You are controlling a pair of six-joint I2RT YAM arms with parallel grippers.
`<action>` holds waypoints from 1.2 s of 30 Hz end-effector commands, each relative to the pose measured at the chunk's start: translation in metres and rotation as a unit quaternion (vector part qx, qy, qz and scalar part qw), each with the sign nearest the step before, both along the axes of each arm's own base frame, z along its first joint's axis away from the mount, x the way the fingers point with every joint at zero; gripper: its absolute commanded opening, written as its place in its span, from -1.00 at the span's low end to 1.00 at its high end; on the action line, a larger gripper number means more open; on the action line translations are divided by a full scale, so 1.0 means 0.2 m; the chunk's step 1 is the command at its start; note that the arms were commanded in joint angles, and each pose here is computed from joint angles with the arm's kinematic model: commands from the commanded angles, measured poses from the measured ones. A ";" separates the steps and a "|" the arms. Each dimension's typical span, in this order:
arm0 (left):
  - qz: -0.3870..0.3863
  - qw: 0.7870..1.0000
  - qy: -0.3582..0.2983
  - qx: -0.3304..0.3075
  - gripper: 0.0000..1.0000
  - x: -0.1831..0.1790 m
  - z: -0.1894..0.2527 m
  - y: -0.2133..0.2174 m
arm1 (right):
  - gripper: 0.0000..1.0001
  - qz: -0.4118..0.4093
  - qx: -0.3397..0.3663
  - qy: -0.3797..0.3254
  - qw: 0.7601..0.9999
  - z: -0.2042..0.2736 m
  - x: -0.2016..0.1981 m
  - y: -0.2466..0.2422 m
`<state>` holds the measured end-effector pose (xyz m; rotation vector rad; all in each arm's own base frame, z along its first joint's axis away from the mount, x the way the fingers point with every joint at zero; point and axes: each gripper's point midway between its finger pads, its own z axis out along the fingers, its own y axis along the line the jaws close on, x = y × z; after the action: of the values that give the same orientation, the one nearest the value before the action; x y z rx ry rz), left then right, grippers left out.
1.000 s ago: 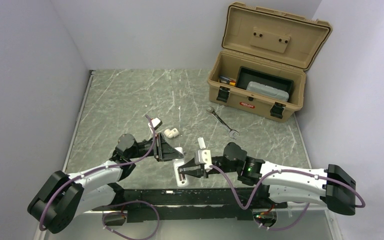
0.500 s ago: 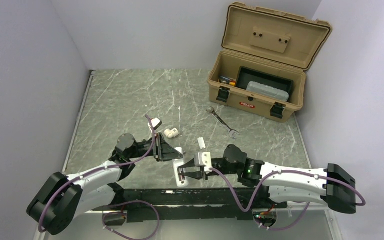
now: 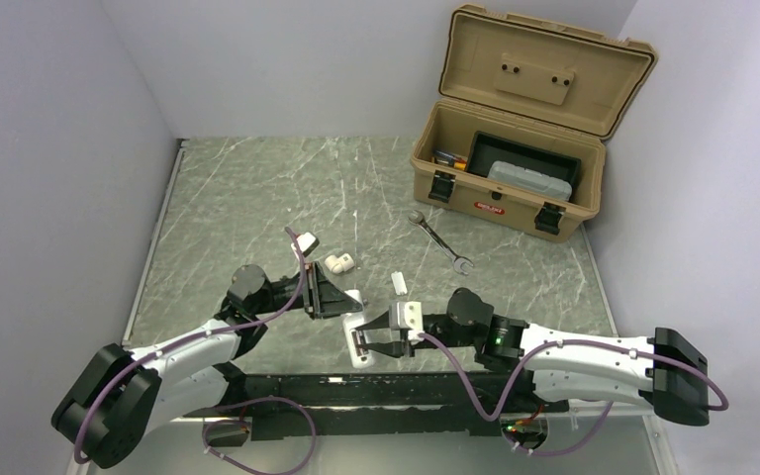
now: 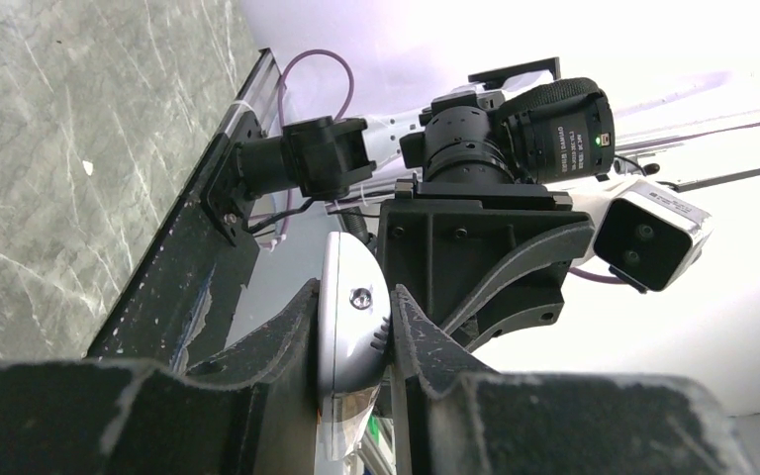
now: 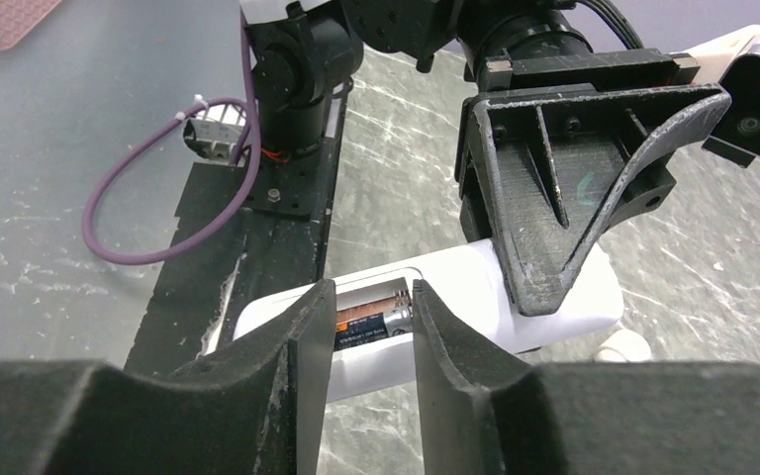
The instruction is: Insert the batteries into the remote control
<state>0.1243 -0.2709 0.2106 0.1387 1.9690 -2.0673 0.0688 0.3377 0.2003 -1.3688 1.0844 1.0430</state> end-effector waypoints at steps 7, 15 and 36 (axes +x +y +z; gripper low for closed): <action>-0.005 0.995 -0.082 -0.057 -1.00 -0.01 0.27 0.00 | -0.11 -0.019 -0.064 0.051 0.996 -0.26 0.00 -0.06; 0.000 0.995 -0.085 -0.043 -1.00 -0.01 0.24 0.01 | -0.08 -0.029 -0.045 0.046 0.997 -0.21 0.01 -0.07; -0.006 0.995 -0.080 -0.063 -1.00 -0.01 0.27 0.01 | -0.55 -0.022 -0.108 0.051 0.993 -0.33 -0.01 -0.12</action>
<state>0.1264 -0.2702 0.2128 0.1578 1.9594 -2.0399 0.0712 0.3343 0.2038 -1.3138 1.0760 1.0459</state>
